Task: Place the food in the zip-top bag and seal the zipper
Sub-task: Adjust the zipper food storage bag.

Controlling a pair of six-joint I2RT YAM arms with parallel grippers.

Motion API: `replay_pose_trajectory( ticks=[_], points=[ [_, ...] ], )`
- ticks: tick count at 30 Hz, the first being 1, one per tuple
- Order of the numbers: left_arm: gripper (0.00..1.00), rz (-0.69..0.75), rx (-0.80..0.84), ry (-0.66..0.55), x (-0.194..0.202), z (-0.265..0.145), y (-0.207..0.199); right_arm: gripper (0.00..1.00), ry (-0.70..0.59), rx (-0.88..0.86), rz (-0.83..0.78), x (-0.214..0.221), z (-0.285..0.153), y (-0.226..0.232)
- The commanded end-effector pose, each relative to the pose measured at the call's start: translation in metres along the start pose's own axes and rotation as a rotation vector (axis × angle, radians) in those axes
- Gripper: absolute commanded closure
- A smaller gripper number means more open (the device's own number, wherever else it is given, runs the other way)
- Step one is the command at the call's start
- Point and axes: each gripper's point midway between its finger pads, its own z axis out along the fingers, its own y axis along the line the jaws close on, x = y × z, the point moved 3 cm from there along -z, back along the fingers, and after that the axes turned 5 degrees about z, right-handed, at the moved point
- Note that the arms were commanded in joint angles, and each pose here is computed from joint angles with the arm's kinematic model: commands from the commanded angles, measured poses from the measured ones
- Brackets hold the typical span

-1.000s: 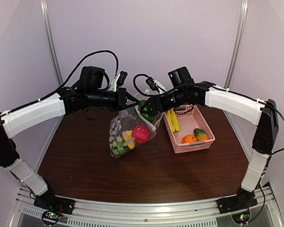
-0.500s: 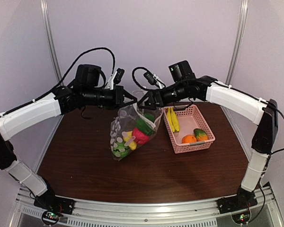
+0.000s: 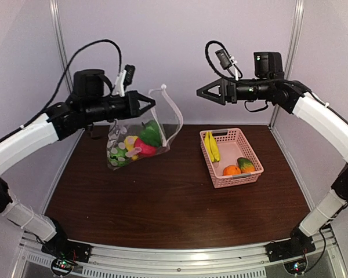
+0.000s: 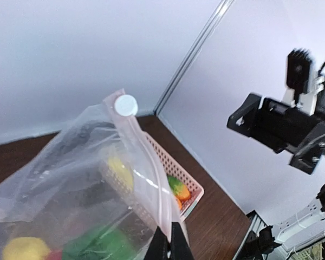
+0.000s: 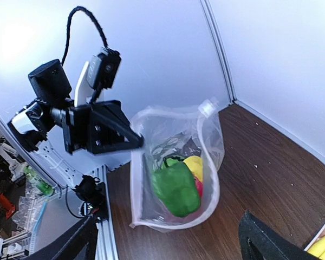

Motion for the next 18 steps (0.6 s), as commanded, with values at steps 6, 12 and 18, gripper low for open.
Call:
replay_pose_trajectory(
  ticks=[6, 12, 18],
  points=[
    [1.00, -0.051, 0.066, 0.159, 0.074, 0.075, -0.006, 0.13, 0.245, 0.323, 0.121, 0.109, 0.058, -0.079],
    [1.00, -0.058, 0.058, 0.153, 0.071, 0.080, -0.006, 0.15, 0.290, 0.463, 0.183, 0.143, 0.053, -0.109],
    [1.00, -0.058, 0.056, 0.135, 0.066, 0.079, -0.006, 0.16, 0.305, 0.420, 0.188, 0.162, 0.043, -0.097]
  ],
)
